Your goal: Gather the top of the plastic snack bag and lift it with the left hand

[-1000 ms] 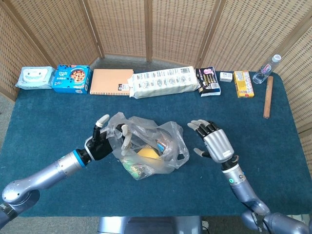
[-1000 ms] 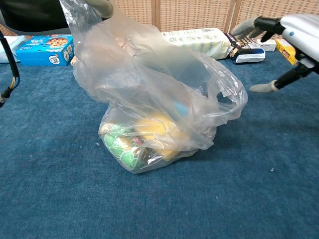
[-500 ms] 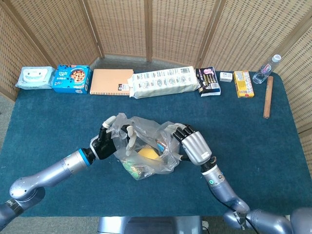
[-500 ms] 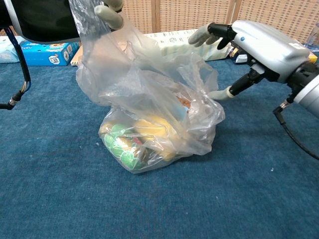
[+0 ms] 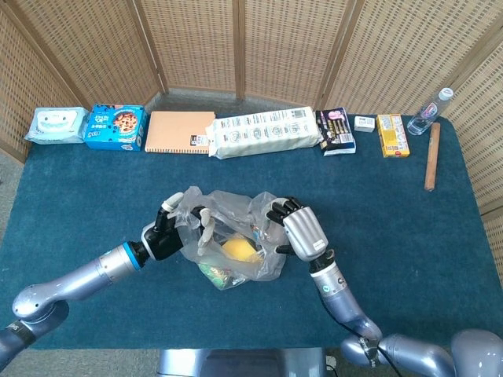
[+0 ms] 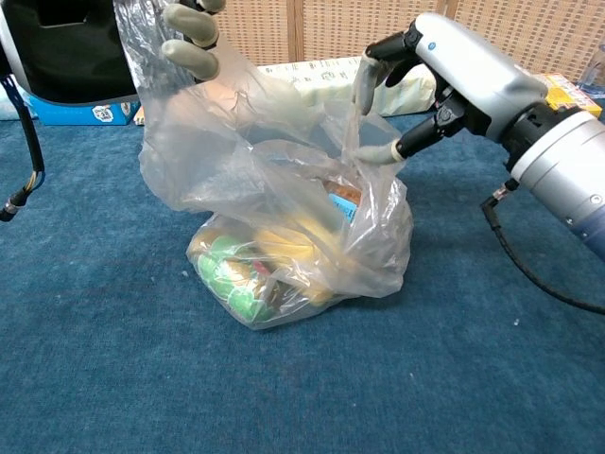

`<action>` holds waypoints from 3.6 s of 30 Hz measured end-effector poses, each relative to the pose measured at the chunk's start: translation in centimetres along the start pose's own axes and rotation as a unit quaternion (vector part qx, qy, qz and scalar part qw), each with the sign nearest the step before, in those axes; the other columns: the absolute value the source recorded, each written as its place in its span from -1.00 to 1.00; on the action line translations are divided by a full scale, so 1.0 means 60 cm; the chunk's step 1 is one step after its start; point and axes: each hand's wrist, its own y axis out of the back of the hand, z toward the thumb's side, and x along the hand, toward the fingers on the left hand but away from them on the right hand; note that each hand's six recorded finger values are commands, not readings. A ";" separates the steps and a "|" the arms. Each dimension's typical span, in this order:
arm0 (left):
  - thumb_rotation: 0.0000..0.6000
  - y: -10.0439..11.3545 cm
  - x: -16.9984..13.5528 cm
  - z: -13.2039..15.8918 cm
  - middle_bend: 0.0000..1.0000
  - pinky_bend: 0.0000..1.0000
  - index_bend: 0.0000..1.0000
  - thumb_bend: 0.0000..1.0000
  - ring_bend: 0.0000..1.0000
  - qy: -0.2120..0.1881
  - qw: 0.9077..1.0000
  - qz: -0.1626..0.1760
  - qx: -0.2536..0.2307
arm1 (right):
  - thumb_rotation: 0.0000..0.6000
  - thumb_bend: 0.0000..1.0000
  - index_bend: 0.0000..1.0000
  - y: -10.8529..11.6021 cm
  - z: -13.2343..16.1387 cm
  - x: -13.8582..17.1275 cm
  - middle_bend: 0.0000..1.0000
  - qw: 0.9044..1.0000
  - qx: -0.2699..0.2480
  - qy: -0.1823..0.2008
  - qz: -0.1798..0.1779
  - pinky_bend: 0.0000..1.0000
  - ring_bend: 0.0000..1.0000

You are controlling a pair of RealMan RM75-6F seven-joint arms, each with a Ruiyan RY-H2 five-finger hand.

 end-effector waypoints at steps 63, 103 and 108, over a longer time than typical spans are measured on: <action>-1.00 0.009 -0.021 0.019 0.23 0.24 0.09 -0.44 0.30 -0.017 1.000 0.015 0.002 | 1.00 -0.73 -0.48 0.048 -0.096 0.002 -0.42 0.969 0.213 0.079 0.097 -0.58 -0.51; -1.00 0.001 -0.009 0.019 0.23 0.24 0.09 -0.44 0.30 -0.021 1.000 0.007 -0.001 | 1.00 -0.71 -0.46 -0.044 0.012 -0.077 -0.39 0.998 0.041 0.006 0.046 -0.72 -0.56; -1.00 0.001 -0.012 0.024 0.23 0.24 0.09 -0.45 0.30 -0.025 1.000 0.009 0.001 | 1.00 -0.65 -0.39 -0.021 0.011 -0.086 -0.35 0.999 -0.030 -0.045 -0.002 -0.72 -0.52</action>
